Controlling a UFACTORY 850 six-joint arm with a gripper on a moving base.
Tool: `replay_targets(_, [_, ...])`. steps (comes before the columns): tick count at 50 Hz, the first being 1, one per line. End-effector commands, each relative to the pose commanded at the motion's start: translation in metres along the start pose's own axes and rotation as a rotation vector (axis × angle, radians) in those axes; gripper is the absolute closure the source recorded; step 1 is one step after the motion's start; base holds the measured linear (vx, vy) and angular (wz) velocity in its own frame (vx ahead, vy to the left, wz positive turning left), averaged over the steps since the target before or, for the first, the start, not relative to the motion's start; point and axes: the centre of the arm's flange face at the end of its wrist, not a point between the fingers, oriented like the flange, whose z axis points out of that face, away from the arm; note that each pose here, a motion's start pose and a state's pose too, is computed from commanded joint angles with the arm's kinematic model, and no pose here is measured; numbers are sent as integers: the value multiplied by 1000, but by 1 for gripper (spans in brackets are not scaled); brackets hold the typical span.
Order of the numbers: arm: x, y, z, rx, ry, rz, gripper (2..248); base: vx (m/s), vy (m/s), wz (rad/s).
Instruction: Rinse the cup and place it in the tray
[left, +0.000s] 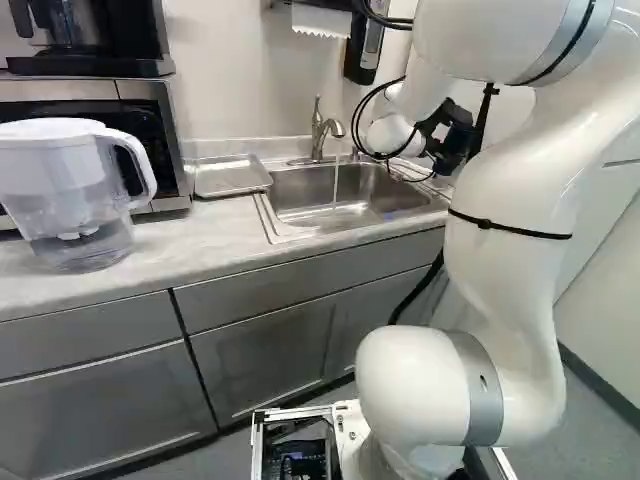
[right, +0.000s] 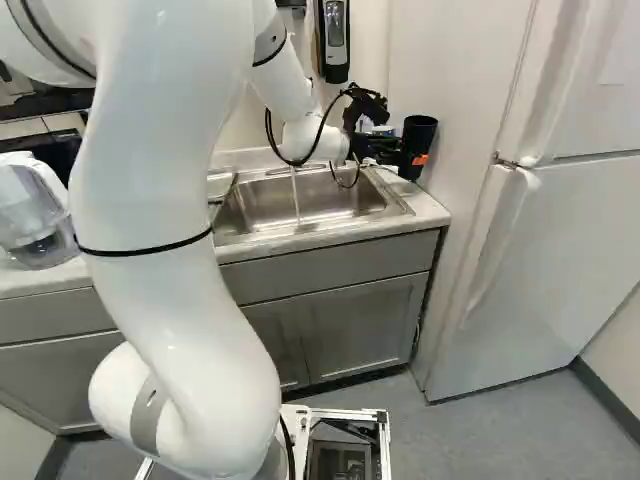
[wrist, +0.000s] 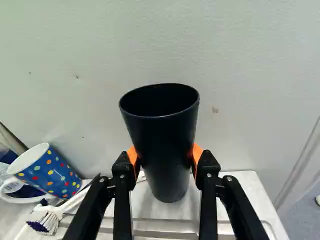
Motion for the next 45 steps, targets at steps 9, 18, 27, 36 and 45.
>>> replay_targets(9, [8, -5, -9, 37, -4, 5, 128, 0, 0, 0])
replay_targets(18, [9, -9, -17, 82, -20, -7, 128, 0, 0, 0])
replay_targets(27, [8, -12, -19, 121, -34, -28, 128, 0, 0, 0])
replay_targets(36, [6, -15, -22, 158, -39, -49, 128, 0, 0, 0])
replay_targets(45, [6, -18, -23, 191, -41, -71, 128, 0, 0, 0])
